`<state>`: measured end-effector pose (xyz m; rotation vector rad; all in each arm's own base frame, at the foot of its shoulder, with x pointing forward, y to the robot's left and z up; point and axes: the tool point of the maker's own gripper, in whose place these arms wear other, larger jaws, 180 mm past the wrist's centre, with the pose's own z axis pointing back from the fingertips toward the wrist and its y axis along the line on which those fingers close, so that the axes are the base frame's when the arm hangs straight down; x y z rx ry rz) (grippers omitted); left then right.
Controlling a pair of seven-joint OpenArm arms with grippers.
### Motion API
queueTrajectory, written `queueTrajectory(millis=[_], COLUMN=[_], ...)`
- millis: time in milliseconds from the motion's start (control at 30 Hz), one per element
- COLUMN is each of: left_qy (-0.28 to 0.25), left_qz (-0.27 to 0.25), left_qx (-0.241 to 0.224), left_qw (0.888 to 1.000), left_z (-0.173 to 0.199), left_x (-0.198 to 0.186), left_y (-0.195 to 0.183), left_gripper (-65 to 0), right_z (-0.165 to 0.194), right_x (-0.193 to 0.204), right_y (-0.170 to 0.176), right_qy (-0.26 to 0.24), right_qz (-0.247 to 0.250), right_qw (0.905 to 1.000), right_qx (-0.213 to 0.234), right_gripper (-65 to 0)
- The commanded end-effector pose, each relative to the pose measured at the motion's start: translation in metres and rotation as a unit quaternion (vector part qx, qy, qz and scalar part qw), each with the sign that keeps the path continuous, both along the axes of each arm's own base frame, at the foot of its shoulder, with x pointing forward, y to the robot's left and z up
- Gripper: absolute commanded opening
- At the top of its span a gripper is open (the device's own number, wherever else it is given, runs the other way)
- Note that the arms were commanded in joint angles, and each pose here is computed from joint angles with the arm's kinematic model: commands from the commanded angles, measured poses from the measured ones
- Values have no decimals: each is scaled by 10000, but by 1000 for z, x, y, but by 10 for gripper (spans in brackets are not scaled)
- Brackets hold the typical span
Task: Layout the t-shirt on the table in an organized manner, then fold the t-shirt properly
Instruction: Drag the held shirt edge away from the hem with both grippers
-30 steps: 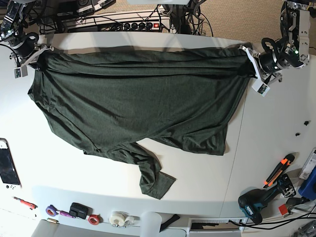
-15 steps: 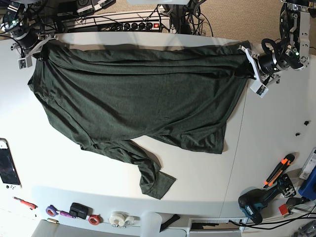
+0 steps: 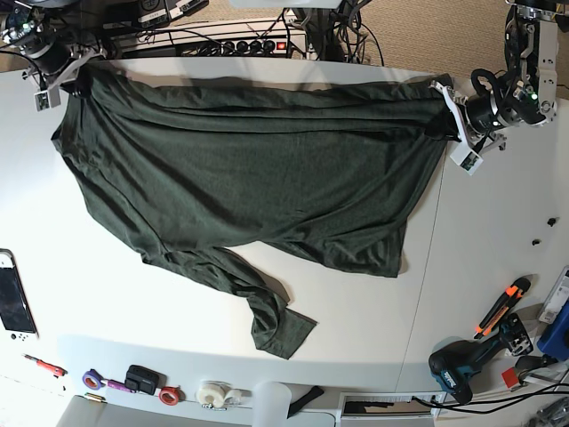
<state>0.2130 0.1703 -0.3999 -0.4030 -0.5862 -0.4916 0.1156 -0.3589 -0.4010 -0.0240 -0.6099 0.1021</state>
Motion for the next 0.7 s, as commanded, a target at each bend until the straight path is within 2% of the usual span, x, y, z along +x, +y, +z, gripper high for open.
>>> queueTrajectory(millis=[0, 200, 467, 600, 667], left_qy=[-166, -173, -177, -181, -181], left_qz=[-9, -7, 44, 49, 47], left_qx=[-2, -9, -290, -304, -304], left_qw=[9999, 9998, 9994, 9994, 9994], left_z=[8, 9, 14, 14, 14], left_x=[7, 7, 8, 8, 8], left_y=[3, 3, -4, -5, -5], left_gripper=[-650, -650, -650, -650, -650], right_z=[-18, 3, 15, 21, 26], right_x=[-42, -35, -11, 10, 22], right_y=[-19, -44, -40, -36, -35], right_qy=[1028, 642, 185, -129, -307], right_qz=[-67, -354, -435, -486, -502], right_qw=[9937, 9952, 9983, 9986, 9982], right_qx=[-452, -653, -354, -185, -122], right_gripper=[-650, -650, -650, -506, -495])
